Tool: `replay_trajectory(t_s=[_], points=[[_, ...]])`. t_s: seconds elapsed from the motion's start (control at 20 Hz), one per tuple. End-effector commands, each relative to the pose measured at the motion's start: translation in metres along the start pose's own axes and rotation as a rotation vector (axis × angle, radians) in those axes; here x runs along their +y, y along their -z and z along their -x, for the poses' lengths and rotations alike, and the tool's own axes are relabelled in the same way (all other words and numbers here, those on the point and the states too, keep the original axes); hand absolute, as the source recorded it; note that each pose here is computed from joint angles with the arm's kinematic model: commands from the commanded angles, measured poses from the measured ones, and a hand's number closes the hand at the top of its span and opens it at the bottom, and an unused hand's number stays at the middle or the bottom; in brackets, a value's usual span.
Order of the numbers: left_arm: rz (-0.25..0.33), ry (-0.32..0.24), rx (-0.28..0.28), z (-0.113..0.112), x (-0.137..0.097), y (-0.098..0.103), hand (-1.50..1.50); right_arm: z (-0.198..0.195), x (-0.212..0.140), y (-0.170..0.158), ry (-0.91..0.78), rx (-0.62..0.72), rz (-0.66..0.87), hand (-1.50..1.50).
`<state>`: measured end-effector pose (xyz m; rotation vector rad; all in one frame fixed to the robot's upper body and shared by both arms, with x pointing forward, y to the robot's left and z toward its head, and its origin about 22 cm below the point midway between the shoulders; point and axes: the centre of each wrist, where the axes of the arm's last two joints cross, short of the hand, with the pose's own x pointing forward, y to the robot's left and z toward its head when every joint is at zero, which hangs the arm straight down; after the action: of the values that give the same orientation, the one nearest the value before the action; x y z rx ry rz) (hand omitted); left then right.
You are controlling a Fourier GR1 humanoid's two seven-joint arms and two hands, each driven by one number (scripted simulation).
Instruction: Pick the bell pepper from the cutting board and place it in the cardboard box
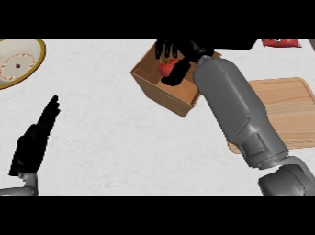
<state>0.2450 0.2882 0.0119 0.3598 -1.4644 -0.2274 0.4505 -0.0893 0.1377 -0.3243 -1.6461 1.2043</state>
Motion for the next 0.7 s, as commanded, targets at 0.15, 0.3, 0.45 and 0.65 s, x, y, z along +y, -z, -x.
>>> replay_trajectory(t_s=[0.15,0.3,0.45,0.65], points=[[-0.001,-0.006,-0.011,-0.004,-0.003,0.012,0.0,0.0,0.02,0.011,0.074,0.028,0.032,-1.5],[0.019,-0.016,-0.025,-0.013,-0.015,0.003,0.0,0.013,0.025,0.006,0.211,0.008,0.1,-1.5],[0.003,-0.005,-0.013,-0.002,-0.004,0.002,0.0,0.01,0.009,0.007,0.361,0.003,0.242,-1.5],[0.008,0.005,-0.01,-0.008,-0.01,0.004,0.0,0.031,-0.013,-0.004,0.518,-0.013,0.338,-1.5]])
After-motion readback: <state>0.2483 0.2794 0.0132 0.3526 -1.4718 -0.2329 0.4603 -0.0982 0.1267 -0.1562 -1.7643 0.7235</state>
